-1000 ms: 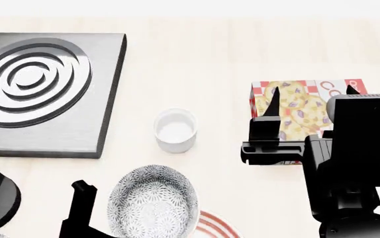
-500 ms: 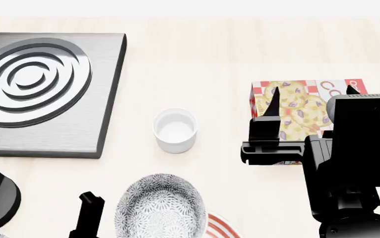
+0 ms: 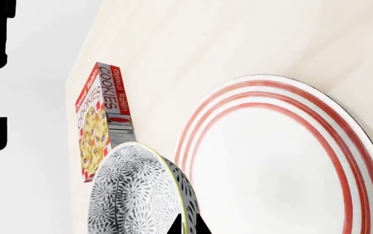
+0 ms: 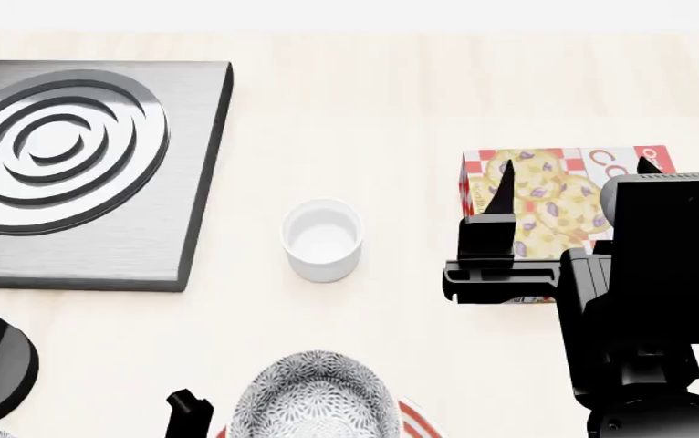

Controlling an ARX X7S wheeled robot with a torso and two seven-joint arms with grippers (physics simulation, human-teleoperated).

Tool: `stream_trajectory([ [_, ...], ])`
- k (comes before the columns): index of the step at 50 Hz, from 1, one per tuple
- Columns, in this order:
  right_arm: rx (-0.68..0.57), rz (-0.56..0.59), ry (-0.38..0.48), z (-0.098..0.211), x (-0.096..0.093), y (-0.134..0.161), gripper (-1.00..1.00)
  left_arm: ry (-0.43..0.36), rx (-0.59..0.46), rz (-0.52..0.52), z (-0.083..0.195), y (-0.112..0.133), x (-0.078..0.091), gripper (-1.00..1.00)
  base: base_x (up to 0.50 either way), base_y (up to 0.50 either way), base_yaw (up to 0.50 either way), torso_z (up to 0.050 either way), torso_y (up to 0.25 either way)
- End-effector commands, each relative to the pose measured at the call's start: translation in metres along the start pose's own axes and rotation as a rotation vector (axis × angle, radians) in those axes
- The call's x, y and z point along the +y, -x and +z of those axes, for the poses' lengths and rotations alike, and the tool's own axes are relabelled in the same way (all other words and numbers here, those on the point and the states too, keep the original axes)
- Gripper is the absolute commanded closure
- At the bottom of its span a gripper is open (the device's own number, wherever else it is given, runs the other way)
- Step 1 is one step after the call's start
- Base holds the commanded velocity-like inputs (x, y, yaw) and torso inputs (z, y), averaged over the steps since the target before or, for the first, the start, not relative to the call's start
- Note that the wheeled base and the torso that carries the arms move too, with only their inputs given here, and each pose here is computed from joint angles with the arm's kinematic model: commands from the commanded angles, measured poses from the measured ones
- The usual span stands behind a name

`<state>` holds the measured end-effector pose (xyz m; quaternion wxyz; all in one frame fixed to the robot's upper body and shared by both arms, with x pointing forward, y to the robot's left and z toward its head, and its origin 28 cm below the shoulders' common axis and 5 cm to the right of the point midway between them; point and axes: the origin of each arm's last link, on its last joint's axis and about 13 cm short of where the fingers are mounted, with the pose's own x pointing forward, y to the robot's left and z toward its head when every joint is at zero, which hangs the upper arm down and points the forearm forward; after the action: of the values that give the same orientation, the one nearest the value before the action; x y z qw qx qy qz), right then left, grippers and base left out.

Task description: Pick the akita bowl on the stove and place it on the plate.

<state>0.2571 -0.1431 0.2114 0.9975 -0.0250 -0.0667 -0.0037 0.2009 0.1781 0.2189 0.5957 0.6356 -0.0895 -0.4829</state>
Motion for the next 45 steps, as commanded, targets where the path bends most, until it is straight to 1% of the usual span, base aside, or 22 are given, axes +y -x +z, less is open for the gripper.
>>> stream_trajectory([
  [1, 0.001, 0.000, 0.000, 0.000, 0.000, 0.000, -1.00, -0.017, -0.011, 0.044, 0.003, -0.001, 0.000, 1.00, 0.00, 0.00, 0.00, 0.000, 0.000],
  [17, 0.000, 0.000, 0.000, 0.000, 0.000, 0.000, -1.00, -0.012, -0.015, 0.026, 0.002, -0.010, -0.012, 1.00, 0.00, 0.00, 0.00, 0.000, 0.000],
  [45, -0.001, -0.001, -0.001, -0.001, 0.000, -0.001, -1.00, 0.014, -0.023, 0.017, 0.001, -0.019, -0.024, 1.00, 0.00, 0.00, 0.00, 0.000, 0.000],
])
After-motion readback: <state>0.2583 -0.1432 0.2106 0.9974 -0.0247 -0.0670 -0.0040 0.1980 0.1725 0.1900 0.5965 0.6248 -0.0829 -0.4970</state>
